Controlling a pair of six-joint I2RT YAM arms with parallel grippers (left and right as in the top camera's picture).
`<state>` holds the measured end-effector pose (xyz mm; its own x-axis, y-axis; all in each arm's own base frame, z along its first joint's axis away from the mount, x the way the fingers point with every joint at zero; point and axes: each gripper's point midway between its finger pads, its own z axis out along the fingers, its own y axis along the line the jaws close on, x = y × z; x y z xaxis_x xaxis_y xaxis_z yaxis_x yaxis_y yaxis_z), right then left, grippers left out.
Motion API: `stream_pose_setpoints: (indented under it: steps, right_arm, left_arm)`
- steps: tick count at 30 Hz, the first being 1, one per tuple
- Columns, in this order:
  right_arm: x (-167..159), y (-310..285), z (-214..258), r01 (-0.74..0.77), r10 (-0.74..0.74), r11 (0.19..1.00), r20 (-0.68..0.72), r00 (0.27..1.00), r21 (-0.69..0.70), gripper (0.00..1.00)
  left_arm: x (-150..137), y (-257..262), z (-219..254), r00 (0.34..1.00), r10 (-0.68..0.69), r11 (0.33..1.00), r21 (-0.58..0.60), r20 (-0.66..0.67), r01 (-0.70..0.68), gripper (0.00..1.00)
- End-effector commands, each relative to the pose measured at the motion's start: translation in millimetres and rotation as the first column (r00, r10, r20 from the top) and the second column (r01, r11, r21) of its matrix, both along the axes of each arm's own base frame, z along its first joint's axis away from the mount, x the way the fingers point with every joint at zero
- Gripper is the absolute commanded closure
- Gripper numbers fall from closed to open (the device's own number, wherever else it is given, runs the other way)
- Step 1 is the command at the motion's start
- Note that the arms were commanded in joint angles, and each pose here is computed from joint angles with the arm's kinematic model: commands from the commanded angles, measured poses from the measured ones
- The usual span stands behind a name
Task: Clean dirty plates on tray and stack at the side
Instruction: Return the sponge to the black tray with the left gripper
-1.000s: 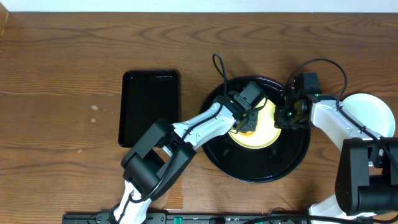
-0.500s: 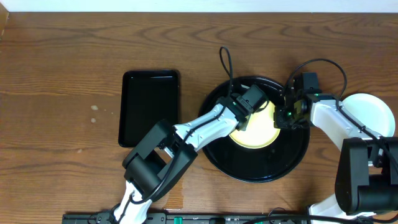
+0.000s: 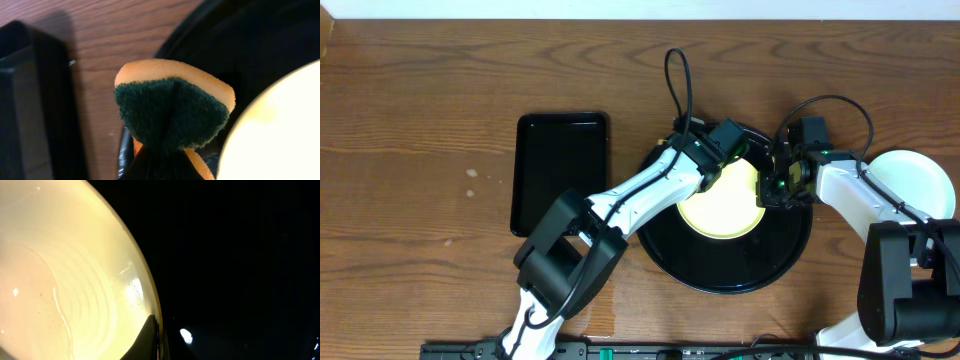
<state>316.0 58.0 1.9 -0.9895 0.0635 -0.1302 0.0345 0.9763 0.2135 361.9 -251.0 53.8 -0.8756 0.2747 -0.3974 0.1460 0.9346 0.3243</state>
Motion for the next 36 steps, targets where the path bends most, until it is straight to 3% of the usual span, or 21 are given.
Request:
stream_pose_setpoints:
  steps: [1,7,12,20,28,29,31,32,36]
  right_arm:
    - [-14,-23,-18,0.010,-0.018,0.992,-0.062,0.998,-0.123,0.99]
    - [-7,-22,-4,-0.035,0.035,0.991,-0.005,0.999,-0.126,0.99]
    - [1,-22,23,-0.036,0.047,0.991,0.083,0.995,-0.129,0.99]
    - [10,-24,59,-0.016,0.046,0.989,0.203,0.978,-0.145,0.99]
    - [0,-18,56,-0.031,0.049,0.993,0.162,0.986,-0.110,0.99]
    - [-2,-18,55,-0.022,0.039,0.994,0.150,0.988,-0.108,0.98]
    - [-7,-18,51,-0.013,0.026,0.994,0.122,0.992,-0.106,0.80]
    - [-9,-18,48,-0.014,0.026,0.994,0.111,0.994,-0.107,0.65]
    - [-16,-16,38,0.041,-0.036,0.996,0.066,0.997,-0.080,0.61]
  left_arm:
    - [3,-1,36,0.996,0.062,0.995,-0.079,0.065,-0.057,0.92]
    - [-10,-8,66,0.996,0.080,0.953,-0.289,-0.037,-0.087,0.92]
    - [-13,27,104,0.980,0.175,0.893,-0.404,-0.091,-0.197,0.92]
    - [-22,149,115,0.898,0.409,0.834,-0.333,-0.164,-0.440,0.92]
    - [-30,207,44,0.872,0.421,0.832,-0.276,-0.248,-0.481,0.92]
    - [-32,210,36,0.875,0.412,0.834,-0.282,-0.255,-0.475,0.92]
    - [-35,215,20,0.878,0.395,0.837,-0.290,-0.269,-0.465,0.92]
    - [-37,218,14,0.883,0.382,0.841,-0.294,-0.272,-0.455,0.92]
    - [-37,227,-3,0.892,0.371,0.849,-0.295,-0.259,-0.438,0.90]
